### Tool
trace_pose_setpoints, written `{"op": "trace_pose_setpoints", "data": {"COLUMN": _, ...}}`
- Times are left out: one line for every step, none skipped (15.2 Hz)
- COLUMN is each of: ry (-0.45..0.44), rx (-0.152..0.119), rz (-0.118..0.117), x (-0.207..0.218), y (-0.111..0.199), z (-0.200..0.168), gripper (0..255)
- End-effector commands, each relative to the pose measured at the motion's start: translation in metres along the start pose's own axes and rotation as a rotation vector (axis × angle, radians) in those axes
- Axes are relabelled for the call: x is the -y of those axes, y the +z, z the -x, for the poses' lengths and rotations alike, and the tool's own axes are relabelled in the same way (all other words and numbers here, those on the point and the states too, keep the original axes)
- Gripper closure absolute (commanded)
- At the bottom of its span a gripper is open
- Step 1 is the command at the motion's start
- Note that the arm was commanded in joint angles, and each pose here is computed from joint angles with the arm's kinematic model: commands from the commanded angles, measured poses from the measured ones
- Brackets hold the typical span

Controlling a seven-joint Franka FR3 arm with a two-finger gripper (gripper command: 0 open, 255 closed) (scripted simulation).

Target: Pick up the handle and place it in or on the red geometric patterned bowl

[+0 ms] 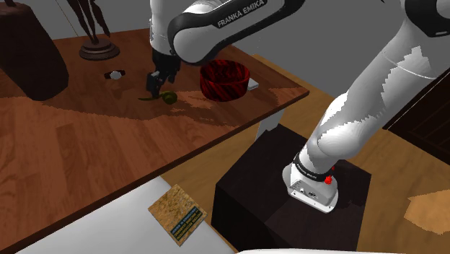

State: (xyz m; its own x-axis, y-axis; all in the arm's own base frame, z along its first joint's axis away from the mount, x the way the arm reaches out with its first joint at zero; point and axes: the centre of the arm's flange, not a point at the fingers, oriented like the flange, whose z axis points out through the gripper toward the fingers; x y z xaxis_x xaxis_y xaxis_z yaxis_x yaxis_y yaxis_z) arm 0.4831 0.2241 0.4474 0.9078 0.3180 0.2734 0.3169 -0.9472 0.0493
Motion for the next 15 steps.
{"op": "trace_pose_setpoints", "data": {"ry": 0.0, "rx": -0.001, "rz": 0.0, "x": -0.0003, "y": 0.0116, "z": 0.0, "gripper": 0}}
{"op": "trace_pose_setpoints", "data": {"ry": 0.0, "rx": -0.001, "rz": 0.0, "x": -0.0003, "y": 0.0199, "z": 0.0, "gripper": 0}}
{"op": "trace_pose_setpoints", "data": {"ry": 0.0, "rx": -0.001, "rz": 0.0, "x": -0.0003, "y": 0.0199, "z": 0.0, "gripper": 0}}
{"op": "trace_pose_setpoints", "data": {"ry": 0.0, "rx": -0.001, "rz": 0.0, "x": -0.0002, "y": 0.0199, "z": 0.0, "gripper": 0}}
{"op": "trace_pose_setpoints", "data": {"ry": 0.0, "rx": -0.001, "rz": 0.0, "x": -0.0003, "y": 0.0199, "z": 0.0, "gripper": 0}}
{"op": "trace_pose_setpoints", "data": {"ry": 0.0, "rx": -0.001, "rz": 0.0, "x": -0.0003, "y": 0.0199, "z": 0.0, "gripper": 0}}
{"op": "trace_pose_setpoints", "data": {"ry": 0.0, "rx": -0.001, "rz": 0.0, "x": -0.0003, "y": 0.0199, "z": 0.0, "gripper": 0}}
{"op": "trace_pose_setpoints", "data": {"ry": 0.0, "rx": -0.001, "rz": 0.0, "x": -0.0003, "y": 0.0199, "z": 0.0, "gripper": 0}}
{"op": "trace_pose_setpoints", "data": {"ry": 0.0, "rx": -0.001, "rz": 0.0, "x": -0.0003, "y": 0.0199, "z": 0.0, "gripper": 0}}
{"op": "trace_pose_setpoints", "data": {"ry": 0.0, "rx": -0.001, "rz": 0.0, "x": -0.0003, "y": 0.0198, "z": 0.0, "gripper": 0}}
{"op": "trace_pose_setpoints", "data": {"ry": 0.0, "rx": -0.001, "rz": 0.0, "x": -0.0003, "y": 0.0198, "z": 0.0, "gripper": 255}}
{"op": "trace_pose_setpoints", "data": {"ry": 0.0, "rx": -0.001, "rz": 0.0, "x": -0.0003, "y": 0.0198, "z": 0.0, "gripper": 255}}
{"op": "trace_pose_setpoints", "data": {"ry": 0.0, "rx": -0.001, "rz": 0.0, "x": -0.0003, "y": 0.0198, "z": 0.0, "gripper": 255}}
{"op": "trace_pose_setpoints", "data": {"ry": 0.0, "rx": -0.001, "rz": 0.0, "x": -0.0003, "y": 0.0198, "z": 0.0, "gripper": 255}}
{"op": "trace_pose_setpoints", "data": {"ry": 0.0, "rx": -0.001, "rz": 0.0, "x": -0.0003, "y": 0.0198, "z": 0.0001, "gripper": 255}}
